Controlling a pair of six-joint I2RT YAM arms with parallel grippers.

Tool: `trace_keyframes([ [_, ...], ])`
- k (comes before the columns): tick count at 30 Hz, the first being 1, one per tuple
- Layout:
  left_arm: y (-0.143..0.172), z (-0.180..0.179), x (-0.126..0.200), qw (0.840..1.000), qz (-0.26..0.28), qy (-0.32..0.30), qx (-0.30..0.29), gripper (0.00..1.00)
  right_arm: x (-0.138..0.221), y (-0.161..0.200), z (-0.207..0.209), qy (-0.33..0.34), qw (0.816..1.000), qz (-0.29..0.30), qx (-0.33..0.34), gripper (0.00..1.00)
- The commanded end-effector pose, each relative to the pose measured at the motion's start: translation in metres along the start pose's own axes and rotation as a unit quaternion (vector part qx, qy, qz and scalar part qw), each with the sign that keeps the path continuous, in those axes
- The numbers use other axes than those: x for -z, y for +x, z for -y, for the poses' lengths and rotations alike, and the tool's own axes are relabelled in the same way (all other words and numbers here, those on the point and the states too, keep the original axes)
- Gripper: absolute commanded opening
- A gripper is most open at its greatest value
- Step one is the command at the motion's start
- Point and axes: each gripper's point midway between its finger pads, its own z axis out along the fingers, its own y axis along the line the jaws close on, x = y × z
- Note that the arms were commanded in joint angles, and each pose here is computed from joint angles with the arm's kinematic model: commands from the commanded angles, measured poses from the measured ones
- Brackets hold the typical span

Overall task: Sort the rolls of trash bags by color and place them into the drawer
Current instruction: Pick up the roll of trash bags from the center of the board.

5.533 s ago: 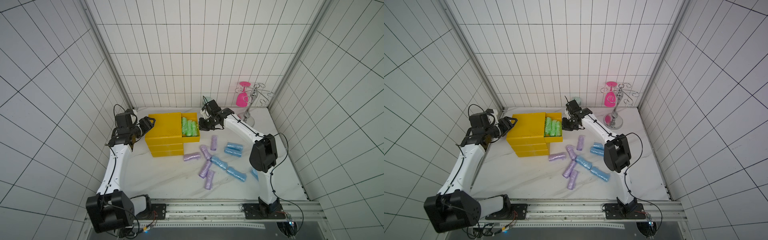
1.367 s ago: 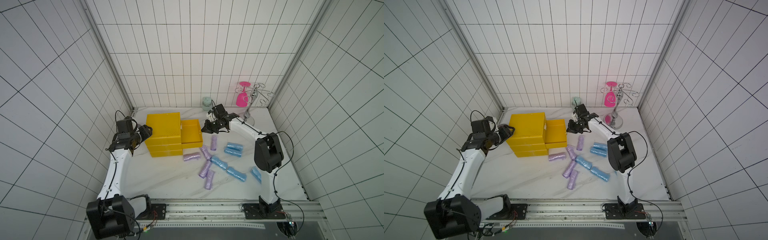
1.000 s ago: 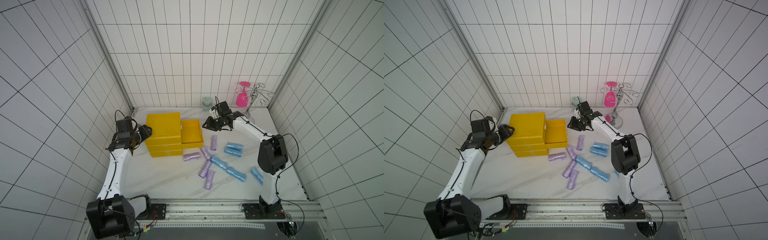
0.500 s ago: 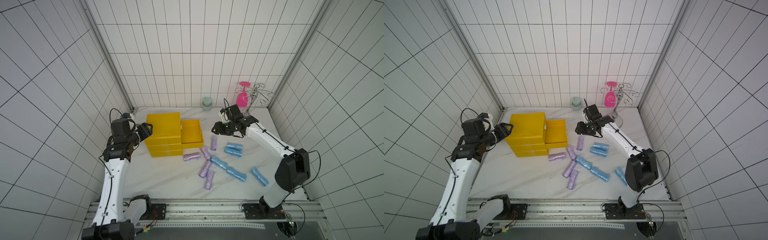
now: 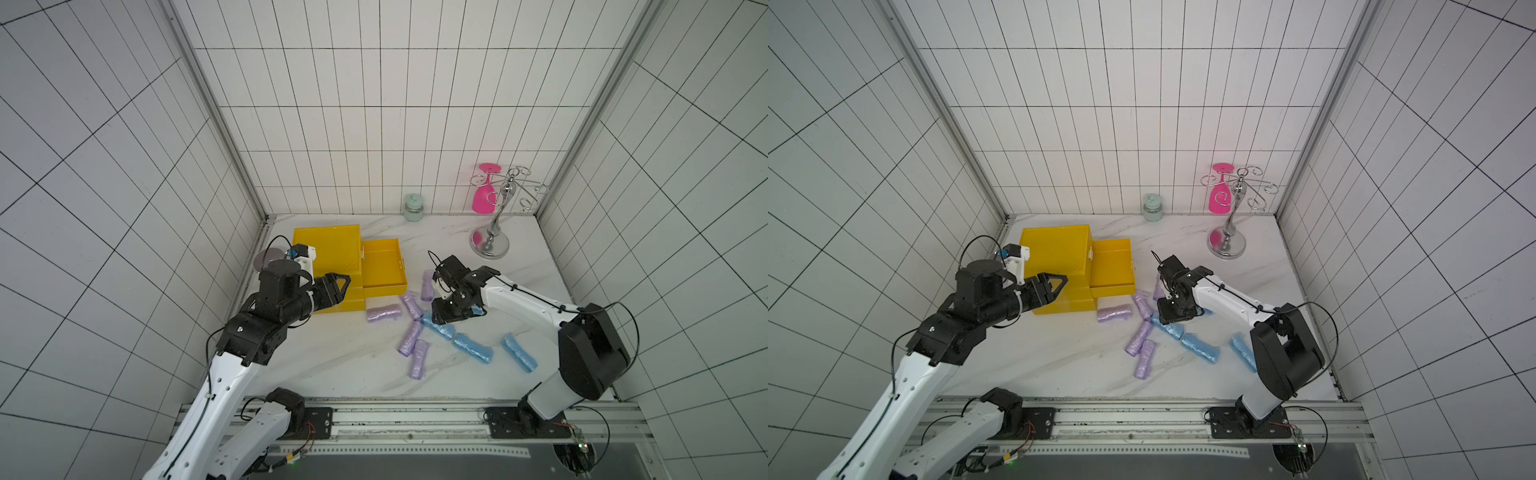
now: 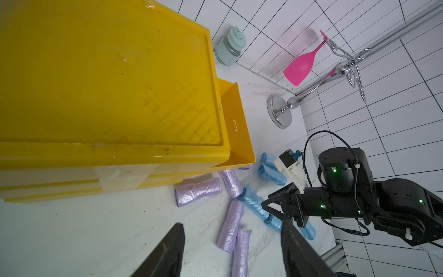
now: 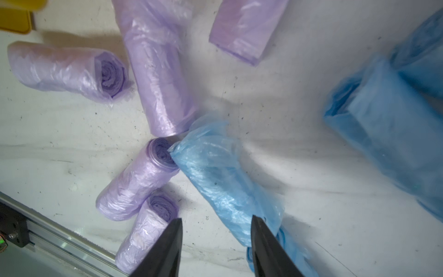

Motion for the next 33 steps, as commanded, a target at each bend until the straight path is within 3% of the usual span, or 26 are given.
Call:
trace_keyframes([
  [1, 0.008, -0.012, 0.001, 1.0, 0.0, -0.02, 0.02, 0.63, -0.01, 0.01, 0.008, 0.023, 1.0, -0.013, 0.014, 0.51],
  [19, 0.012, -0.016, -0.004, 0.999, -0.007, -0.024, 0.022, 0.64, -0.053, 0.007, 0.014, 0.039, 0.998, -0.049, 0.019, 0.47],
  [28, 0.006, -0.013, -0.005, 1.0, -0.002, -0.024, 0.015, 0.64, -0.045, 0.013, 0.008, 0.02, 0.999, -0.046, 0.015, 0.11],
  [33, -0.006, -0.007, -0.003, 1.0, 0.005, -0.028, -0.002, 0.64, -0.019, 0.004, 0.007, 0.015, 1.0, -0.017, -0.005, 0.04],
])
